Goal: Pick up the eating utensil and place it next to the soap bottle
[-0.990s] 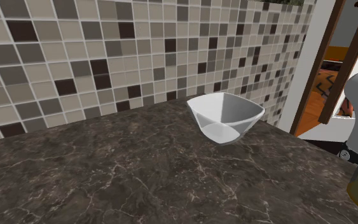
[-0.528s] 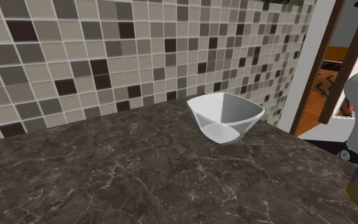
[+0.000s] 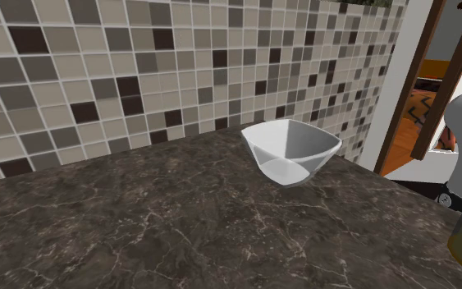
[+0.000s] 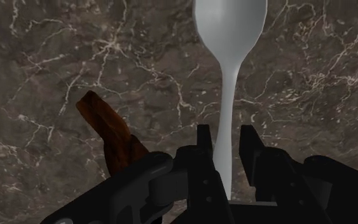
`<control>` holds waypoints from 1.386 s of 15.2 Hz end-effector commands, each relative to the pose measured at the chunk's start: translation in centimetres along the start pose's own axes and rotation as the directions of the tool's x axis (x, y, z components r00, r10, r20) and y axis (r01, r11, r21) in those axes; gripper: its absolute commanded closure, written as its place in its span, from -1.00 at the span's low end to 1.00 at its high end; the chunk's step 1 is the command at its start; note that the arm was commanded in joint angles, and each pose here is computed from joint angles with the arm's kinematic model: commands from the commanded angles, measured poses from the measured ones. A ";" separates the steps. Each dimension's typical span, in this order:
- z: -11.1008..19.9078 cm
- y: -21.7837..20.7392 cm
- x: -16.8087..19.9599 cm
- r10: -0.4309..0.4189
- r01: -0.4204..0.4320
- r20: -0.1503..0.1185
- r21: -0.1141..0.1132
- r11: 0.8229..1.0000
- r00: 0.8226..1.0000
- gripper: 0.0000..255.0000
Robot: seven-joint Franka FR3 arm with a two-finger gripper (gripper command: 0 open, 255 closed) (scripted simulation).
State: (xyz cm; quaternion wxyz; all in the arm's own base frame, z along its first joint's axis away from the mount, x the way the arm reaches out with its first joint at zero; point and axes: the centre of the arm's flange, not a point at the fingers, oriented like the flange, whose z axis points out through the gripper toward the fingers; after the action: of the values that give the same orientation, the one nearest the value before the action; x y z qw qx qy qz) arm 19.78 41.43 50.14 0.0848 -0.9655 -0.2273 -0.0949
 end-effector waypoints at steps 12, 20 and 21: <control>6.7 0.9 -1.5 0.000 0.000 0.000 0.000 1.000 1.000 1.00; 10.8 1.4 -2.4 0.000 0.000 0.000 0.000 1.000 1.000 1.00; 11.3 1.5 -2.6 0.000 0.000 0.000 0.000 1.000 1.000 1.00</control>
State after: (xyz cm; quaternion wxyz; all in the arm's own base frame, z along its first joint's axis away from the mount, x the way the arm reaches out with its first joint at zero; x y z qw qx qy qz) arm 19.79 41.35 38.99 0.0847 -0.9655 -0.2273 -0.0949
